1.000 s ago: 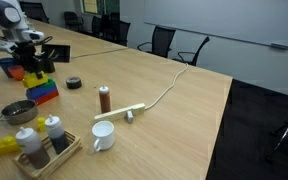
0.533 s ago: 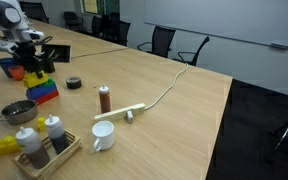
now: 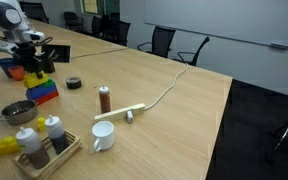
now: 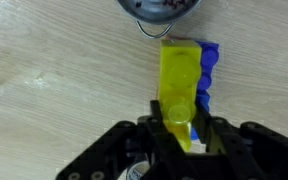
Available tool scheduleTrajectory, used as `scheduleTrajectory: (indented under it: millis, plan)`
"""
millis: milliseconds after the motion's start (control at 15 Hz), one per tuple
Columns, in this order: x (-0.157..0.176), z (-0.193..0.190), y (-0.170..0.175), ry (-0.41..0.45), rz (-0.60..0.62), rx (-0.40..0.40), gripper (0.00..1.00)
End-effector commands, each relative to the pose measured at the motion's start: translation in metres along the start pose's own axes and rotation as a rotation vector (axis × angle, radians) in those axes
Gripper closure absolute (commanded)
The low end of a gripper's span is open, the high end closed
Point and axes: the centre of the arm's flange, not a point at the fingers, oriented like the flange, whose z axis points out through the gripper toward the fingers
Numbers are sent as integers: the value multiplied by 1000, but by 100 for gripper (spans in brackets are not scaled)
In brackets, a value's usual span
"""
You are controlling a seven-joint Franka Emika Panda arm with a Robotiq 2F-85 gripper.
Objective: Take the first yellow lego from the top and place it on the green and blue lego
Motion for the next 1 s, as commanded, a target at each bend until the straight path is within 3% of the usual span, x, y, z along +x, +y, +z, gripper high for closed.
scheduleTrajectory:
  millis: [0,933]
  plan:
    - [0,12,-1,-13,27,20,90]
    - [0,37,1,-81,97,21,90]
